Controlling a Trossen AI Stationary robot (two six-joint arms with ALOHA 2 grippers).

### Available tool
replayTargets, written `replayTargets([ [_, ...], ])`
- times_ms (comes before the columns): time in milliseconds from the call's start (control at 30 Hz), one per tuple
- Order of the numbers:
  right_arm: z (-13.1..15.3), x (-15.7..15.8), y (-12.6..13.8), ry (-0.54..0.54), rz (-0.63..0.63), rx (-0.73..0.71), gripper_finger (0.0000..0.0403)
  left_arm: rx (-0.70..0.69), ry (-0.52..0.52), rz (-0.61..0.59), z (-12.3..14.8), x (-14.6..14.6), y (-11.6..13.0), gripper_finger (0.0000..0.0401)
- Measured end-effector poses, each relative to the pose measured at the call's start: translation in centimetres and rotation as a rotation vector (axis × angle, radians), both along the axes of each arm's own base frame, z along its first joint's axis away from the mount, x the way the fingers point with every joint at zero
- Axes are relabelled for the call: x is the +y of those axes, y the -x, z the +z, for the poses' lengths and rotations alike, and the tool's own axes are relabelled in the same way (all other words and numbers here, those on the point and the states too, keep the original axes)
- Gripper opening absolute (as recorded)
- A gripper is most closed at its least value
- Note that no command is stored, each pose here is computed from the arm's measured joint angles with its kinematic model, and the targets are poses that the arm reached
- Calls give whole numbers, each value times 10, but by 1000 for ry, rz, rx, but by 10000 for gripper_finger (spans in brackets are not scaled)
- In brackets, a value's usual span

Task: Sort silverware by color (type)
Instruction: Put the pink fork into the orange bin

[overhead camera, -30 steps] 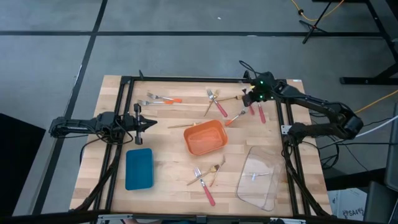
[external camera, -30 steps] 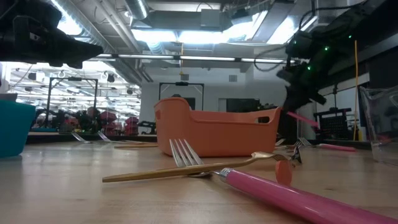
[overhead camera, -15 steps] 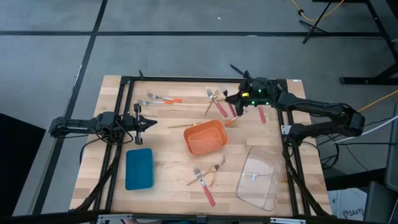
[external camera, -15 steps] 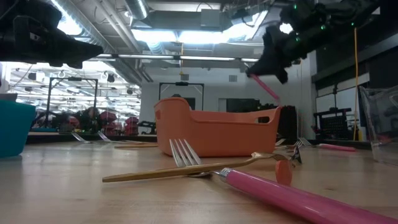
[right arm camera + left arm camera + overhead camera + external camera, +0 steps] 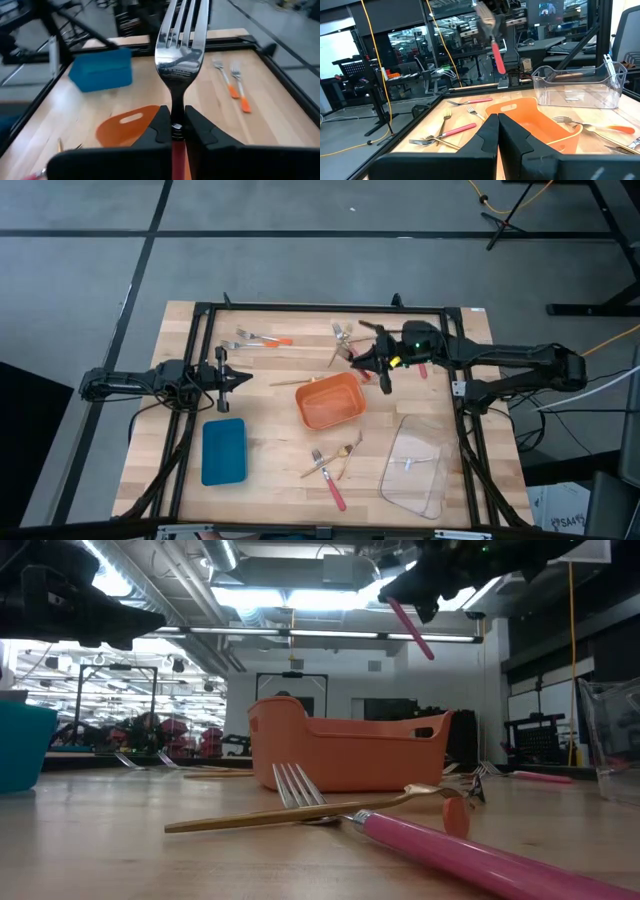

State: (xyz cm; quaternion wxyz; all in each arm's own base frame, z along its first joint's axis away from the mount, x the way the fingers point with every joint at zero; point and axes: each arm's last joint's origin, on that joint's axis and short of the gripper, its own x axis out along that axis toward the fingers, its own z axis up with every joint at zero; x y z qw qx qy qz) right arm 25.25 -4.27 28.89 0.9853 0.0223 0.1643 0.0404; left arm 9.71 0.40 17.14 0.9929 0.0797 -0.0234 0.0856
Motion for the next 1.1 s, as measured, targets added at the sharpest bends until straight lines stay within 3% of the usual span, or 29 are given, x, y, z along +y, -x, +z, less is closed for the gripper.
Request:
replayTargets([
  [533, -48, 25, -47, 19, 158, 79, 14, 0, 0, 0, 0, 0, 0, 0],
  [1100, -113, 22, -71, -20, 167, 282, 14, 0, 0, 3, 0, 0, 0, 0],
])
